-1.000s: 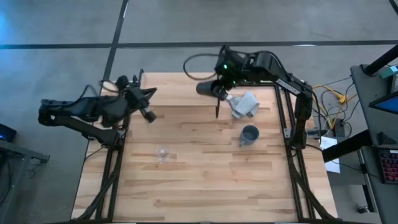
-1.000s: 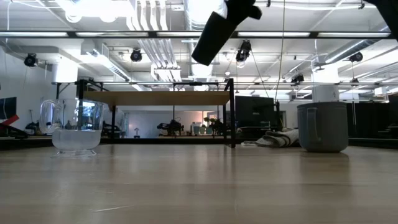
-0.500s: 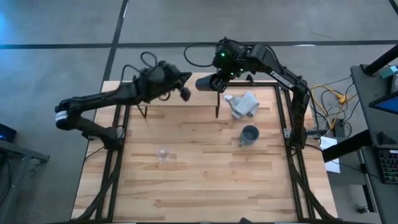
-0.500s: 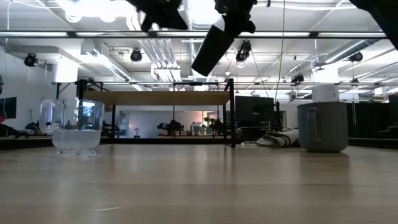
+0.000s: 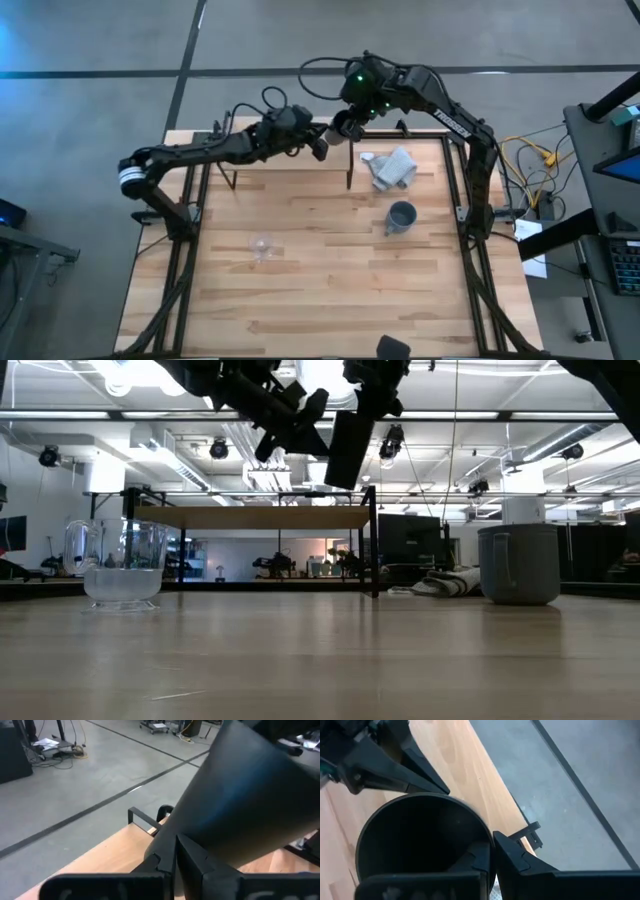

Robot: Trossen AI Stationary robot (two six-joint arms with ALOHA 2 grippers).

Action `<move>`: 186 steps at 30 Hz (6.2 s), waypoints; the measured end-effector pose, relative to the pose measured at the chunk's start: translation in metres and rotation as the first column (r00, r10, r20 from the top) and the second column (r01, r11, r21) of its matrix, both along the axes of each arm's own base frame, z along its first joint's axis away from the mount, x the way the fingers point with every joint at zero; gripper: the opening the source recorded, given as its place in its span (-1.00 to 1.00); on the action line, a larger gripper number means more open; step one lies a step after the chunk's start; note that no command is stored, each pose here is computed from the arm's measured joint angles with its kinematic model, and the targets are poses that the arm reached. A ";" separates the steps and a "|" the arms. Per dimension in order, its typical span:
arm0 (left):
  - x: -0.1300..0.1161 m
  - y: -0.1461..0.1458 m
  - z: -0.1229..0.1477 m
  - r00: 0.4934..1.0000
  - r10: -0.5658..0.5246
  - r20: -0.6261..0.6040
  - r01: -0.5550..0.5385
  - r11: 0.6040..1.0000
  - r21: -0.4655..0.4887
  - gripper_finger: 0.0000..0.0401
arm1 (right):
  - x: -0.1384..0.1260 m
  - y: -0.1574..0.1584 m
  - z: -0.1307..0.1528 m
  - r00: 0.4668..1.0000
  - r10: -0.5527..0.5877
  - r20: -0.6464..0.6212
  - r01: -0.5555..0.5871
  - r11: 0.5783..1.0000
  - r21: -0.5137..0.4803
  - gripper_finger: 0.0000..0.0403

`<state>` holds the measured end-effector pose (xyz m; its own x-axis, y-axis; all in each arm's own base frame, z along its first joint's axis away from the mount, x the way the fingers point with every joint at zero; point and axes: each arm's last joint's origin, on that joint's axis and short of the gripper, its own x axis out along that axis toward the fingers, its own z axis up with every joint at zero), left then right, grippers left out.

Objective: Stack small to large cups/mugs on shelf
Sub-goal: Put the black cup on the shelf, then put the blue mug on the shelf

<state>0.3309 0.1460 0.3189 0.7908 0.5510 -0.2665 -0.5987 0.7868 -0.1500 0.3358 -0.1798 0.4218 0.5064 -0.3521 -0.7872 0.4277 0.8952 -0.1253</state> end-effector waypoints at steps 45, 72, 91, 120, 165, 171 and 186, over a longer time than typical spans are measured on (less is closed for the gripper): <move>-0.005 0.001 -0.008 0.997 0.023 -0.071 -0.027 0.998 -0.060 -1.00 | 0.028 -0.019 -0.024 0.997 0.071 0.020 -0.071 0.997 -0.006 -0.56; -0.068 -0.019 0.048 0.995 0.062 -0.072 -0.062 0.998 0.002 -1.00 | 0.031 -0.011 -0.020 0.995 0.093 0.038 -0.091 0.995 -0.031 -0.64; -0.079 -0.024 0.061 0.998 0.063 -0.027 -0.062 0.998 0.020 -1.00 | 0.033 -0.014 -0.031 0.998 0.054 -0.015 -0.054 0.998 -0.013 -0.96; -0.078 -0.024 0.059 0.997 0.051 -0.061 -0.047 0.997 0.054 -1.00 | 0.052 -0.012 -0.047 0.989 0.100 0.105 -0.107 0.992 0.062 -0.96; -0.076 -0.035 0.051 0.977 -0.184 -0.107 0.178 0.982 -0.060 -1.00 | -0.032 0.151 -0.050 0.893 -0.276 -0.356 0.422 0.788 0.448 -0.53; -0.076 -0.035 0.051 0.976 -0.187 -0.110 0.182 0.982 -0.054 -1.00 | -0.036 0.151 -0.106 0.720 -0.428 -0.546 0.653 0.684 0.325 -0.52; -0.076 -0.035 0.051 0.965 -0.215 -0.152 0.218 0.976 0.005 -1.00 | -0.041 0.153 -0.180 0.647 -0.422 -0.635 0.721 0.610 0.329 -0.52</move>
